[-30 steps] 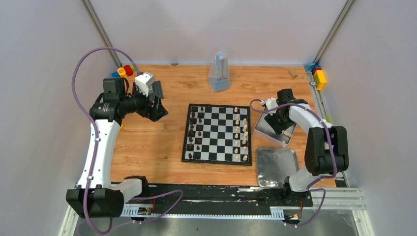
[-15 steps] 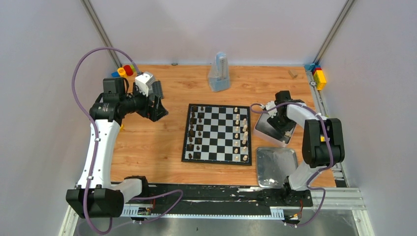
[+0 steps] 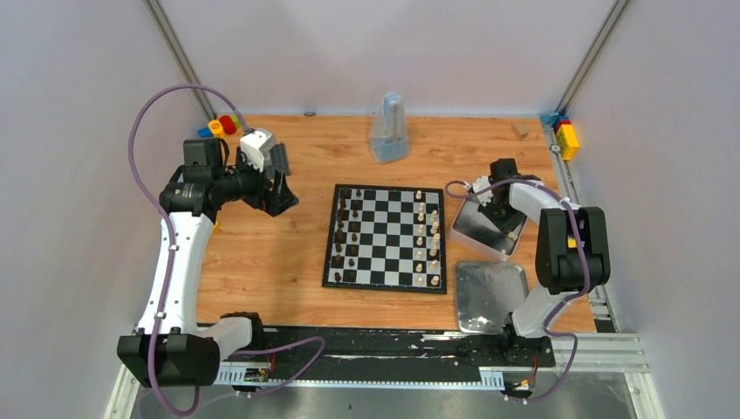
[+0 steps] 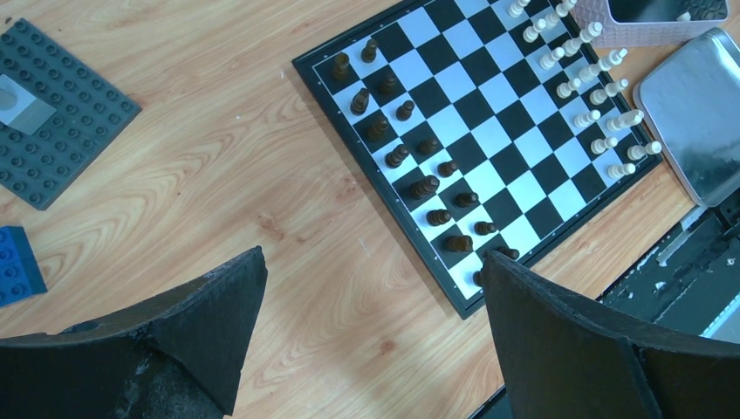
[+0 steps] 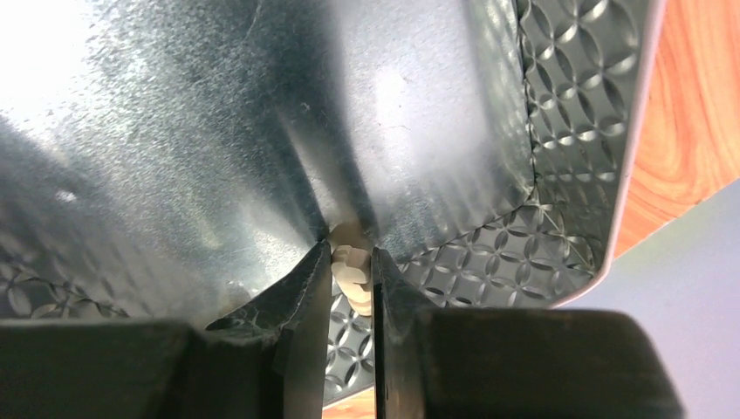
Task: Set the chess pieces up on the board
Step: Pick up the chess piece from the storage box.
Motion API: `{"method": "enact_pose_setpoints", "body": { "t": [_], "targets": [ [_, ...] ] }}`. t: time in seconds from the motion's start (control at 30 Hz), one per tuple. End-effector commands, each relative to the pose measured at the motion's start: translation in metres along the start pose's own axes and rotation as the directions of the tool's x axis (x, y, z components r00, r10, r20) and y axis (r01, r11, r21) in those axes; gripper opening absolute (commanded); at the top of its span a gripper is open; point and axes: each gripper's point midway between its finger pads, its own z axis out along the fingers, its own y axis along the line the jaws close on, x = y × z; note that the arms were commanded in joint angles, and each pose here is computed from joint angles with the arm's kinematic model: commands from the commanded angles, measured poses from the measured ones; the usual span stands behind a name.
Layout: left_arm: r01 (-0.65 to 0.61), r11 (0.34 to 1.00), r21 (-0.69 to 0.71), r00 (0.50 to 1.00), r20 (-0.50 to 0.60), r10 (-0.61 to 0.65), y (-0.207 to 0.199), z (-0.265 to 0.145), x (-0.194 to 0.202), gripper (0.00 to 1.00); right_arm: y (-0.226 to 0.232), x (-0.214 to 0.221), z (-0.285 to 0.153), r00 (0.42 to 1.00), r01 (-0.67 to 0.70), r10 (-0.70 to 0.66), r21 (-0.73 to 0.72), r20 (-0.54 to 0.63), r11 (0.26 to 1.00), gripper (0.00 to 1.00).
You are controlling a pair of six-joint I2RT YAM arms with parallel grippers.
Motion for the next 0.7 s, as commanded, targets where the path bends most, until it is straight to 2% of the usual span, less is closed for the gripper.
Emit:
{"method": "enact_pose_setpoints", "body": {
  "t": [0.0,0.17,0.33,0.53,0.67],
  "targets": [
    [-0.039,0.999,-0.007,0.999,0.029,0.039,0.004,0.001,-0.008,1.0,-0.014,-0.029,-0.029,0.982,-0.073,0.075,-0.018,0.172,0.997,0.02],
    [-0.045,0.999,-0.013,0.998,0.038,0.045,0.006,0.0,-0.01,1.0,-0.015,-0.062,-0.077,0.897,-0.119,0.166,-0.138,0.41,0.983,0.0],
    [-0.046,0.999,-0.016,0.997,0.059,0.047,0.009,0.003,-0.017,1.0,0.008,-0.104,-0.133,0.742,-0.049,0.236,-0.301,0.628,0.952,0.0],
    [-0.049,0.999,0.019,0.994,0.094,0.047,0.007,0.007,-0.029,1.0,0.065,-0.14,-0.18,0.535,0.228,0.303,-0.48,0.789,0.847,0.0],
    [-0.056,0.998,0.039,0.992,0.118,0.051,0.004,0.008,-0.034,1.0,0.122,-0.162,-0.193,0.458,0.416,0.264,-0.467,0.849,0.78,0.0]
  ]
}}
